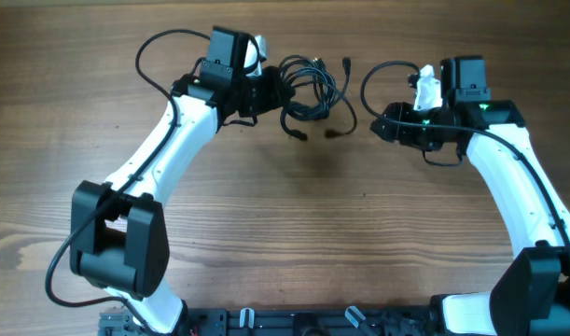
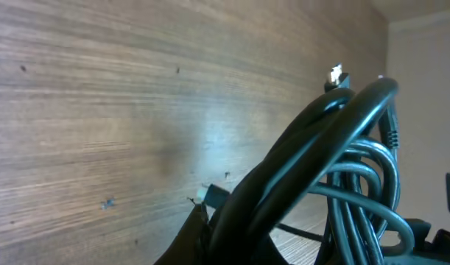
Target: Untangle cables
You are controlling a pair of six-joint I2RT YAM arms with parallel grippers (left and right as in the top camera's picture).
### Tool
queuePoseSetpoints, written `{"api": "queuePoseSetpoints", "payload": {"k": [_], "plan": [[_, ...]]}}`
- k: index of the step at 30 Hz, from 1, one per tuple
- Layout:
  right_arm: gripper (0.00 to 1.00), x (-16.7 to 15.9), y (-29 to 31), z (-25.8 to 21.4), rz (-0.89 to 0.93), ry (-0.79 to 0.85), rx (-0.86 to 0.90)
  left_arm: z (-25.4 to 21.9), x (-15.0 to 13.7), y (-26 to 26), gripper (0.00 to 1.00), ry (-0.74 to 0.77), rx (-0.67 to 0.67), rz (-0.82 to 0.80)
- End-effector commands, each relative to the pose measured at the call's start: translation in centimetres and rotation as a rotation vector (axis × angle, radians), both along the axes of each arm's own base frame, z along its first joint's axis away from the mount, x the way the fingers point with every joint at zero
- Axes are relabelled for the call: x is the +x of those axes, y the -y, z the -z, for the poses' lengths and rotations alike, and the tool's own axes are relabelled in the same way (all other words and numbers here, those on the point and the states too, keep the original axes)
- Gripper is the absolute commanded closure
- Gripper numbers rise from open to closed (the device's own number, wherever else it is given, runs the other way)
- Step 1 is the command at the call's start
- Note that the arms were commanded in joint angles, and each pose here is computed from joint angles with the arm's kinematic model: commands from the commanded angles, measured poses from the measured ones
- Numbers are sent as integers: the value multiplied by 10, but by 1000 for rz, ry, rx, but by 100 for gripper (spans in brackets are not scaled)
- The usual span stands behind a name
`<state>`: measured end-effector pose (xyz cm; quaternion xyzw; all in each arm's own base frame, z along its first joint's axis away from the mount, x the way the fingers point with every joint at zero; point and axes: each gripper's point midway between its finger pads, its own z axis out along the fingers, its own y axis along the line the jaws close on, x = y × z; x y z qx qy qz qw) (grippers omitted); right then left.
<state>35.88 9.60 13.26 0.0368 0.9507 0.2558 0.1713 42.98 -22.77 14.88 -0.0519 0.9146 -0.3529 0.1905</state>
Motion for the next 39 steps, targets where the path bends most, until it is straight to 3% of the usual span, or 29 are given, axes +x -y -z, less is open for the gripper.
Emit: {"api": "queuePoseSetpoints", "payload": {"k": [1,4,7,15,21,27,32,36,39], "plan": [[40,-3,-43,-41,-187,105,244,-21,1,1,96,35,-44,7],[40,-4,-61,-54,-228,152,260,-20,0,2,96,-4,-66,-30],[42,5,-75,-44,-183,162,167,-20,0,2,96,-93,-120,-119],[51,37,-87,-53,-115,334,16,-8,-36,32,96,-197,-89,-50],[74,29,-96,-37,-141,290,7,-9,-37,34,96,-199,-101,-38],[86,21,-117,3,-161,194,-35,-9,-38,35,96,-201,-103,-36],[85,20,-118,31,-170,129,-57,-13,-37,38,96,-192,-123,-21],[83,9,-127,55,-209,64,-80,-32,-34,52,96,-143,-212,46],[76,5,-131,63,-223,46,-86,-34,-33,53,96,-140,-223,48]]}}
